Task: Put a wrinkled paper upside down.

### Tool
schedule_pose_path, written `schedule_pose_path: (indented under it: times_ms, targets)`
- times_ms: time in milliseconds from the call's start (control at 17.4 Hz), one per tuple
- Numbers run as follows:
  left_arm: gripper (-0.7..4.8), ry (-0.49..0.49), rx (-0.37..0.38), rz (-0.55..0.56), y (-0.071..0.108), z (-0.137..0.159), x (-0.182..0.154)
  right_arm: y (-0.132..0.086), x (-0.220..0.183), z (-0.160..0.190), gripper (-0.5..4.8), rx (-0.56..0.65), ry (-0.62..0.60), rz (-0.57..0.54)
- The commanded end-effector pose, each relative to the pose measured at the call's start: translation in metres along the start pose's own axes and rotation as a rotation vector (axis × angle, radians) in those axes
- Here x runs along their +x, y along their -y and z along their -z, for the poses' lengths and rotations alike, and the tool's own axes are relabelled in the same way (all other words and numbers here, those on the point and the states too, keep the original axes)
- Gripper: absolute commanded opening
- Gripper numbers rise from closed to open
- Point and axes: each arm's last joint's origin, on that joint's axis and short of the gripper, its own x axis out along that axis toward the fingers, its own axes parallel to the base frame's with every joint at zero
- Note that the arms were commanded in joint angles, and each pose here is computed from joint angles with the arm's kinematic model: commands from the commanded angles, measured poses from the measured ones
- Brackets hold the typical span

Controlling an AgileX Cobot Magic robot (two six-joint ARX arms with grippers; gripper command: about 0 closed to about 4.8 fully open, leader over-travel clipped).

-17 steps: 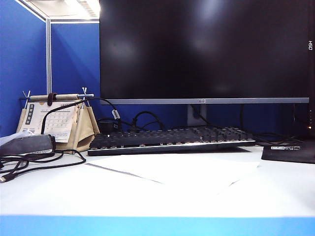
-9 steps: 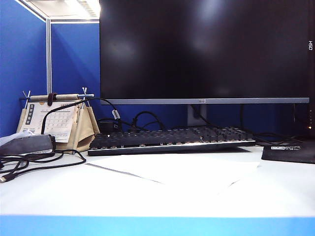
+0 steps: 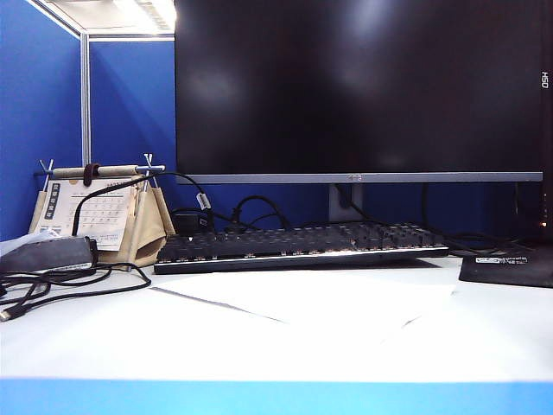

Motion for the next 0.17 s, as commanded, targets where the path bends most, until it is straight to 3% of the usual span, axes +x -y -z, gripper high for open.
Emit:
schedule_pose_path:
  times_ms: [58,173]
  targets:
    - [3.90,-0.014,0.008,-0.007,-0.0005,0.0012,0.0000,0.0004,0.0001,0.0012,-0.05,0.000,-0.008,0.008]
    - [3.90,-0.013,0.008,-0.008,-0.0005,0.0012,0.0000,0.0004,0.0001,0.0012,-0.05,0.000,-0.008,0.008]
